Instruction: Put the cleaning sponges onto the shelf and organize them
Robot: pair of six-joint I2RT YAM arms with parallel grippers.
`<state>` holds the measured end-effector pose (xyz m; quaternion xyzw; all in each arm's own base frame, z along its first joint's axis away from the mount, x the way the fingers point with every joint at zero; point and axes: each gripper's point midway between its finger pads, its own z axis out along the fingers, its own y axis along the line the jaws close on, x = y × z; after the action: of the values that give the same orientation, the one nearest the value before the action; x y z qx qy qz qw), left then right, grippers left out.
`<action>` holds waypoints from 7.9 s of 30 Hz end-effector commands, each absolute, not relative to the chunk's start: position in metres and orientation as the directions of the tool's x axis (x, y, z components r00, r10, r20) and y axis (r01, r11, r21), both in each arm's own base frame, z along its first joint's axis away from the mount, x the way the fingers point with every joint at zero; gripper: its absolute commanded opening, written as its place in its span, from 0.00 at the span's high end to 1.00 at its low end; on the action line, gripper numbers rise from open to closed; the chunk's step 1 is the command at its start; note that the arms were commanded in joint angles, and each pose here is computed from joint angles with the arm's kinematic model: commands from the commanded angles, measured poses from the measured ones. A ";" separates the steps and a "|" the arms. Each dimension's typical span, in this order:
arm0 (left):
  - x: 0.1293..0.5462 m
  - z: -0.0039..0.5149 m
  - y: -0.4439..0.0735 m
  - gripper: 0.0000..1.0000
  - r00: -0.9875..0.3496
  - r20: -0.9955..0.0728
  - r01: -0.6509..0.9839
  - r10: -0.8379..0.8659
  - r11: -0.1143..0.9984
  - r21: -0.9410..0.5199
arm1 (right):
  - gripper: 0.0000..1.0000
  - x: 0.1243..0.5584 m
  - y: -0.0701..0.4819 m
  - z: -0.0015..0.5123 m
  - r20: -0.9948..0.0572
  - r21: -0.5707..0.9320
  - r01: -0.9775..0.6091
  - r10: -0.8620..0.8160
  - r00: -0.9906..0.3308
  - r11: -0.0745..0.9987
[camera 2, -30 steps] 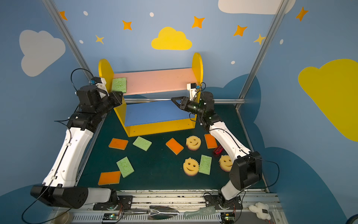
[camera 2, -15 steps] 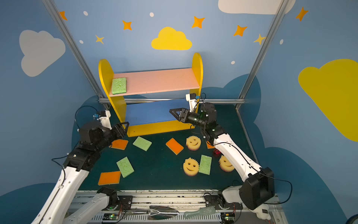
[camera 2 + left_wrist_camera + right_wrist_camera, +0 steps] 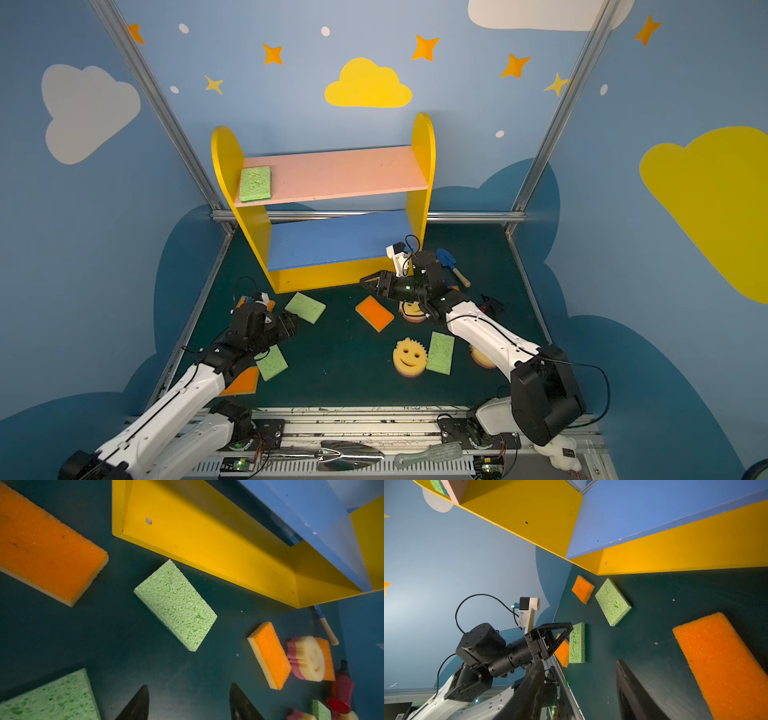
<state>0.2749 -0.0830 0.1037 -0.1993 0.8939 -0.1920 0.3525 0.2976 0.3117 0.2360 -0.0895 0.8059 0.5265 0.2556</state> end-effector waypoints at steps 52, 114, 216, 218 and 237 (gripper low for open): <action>0.357 0.038 -0.079 0.97 -0.690 -0.472 -0.327 -0.549 0.818 -0.473 | 0.42 0.313 0.318 0.182 -0.360 0.824 -0.309 0.017 -0.933 0.475; 0.311 0.249 -0.103 0.01 -0.588 -0.578 0.033 -0.565 0.698 -0.716 | 1.00 0.269 0.416 0.287 -0.593 0.735 -0.627 -0.204 -0.779 0.258; 0.259 0.178 -0.084 0.01 -0.622 -0.626 -0.074 -0.471 0.831 -0.552 | 0.41 0.398 0.463 0.474 -0.841 0.538 -0.835 0.136 -0.523 0.116; 0.256 0.182 -0.081 0.01 -0.626 -0.628 -0.078 -0.462 0.839 -0.539 | 0.39 0.394 0.458 0.480 -0.848 0.527 -0.841 0.138 -0.512 0.122; 0.203 0.097 -0.046 0.01 -0.704 -0.523 -0.348 -0.481 0.875 -0.337 | 0.32 0.335 0.397 0.480 -0.853 0.521 -0.832 0.085 -0.514 0.193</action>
<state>0.2070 -0.0547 0.1133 -0.2105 0.9122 -0.1426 0.3212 0.3422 0.4055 0.4773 -0.2762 0.6645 0.5734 0.3915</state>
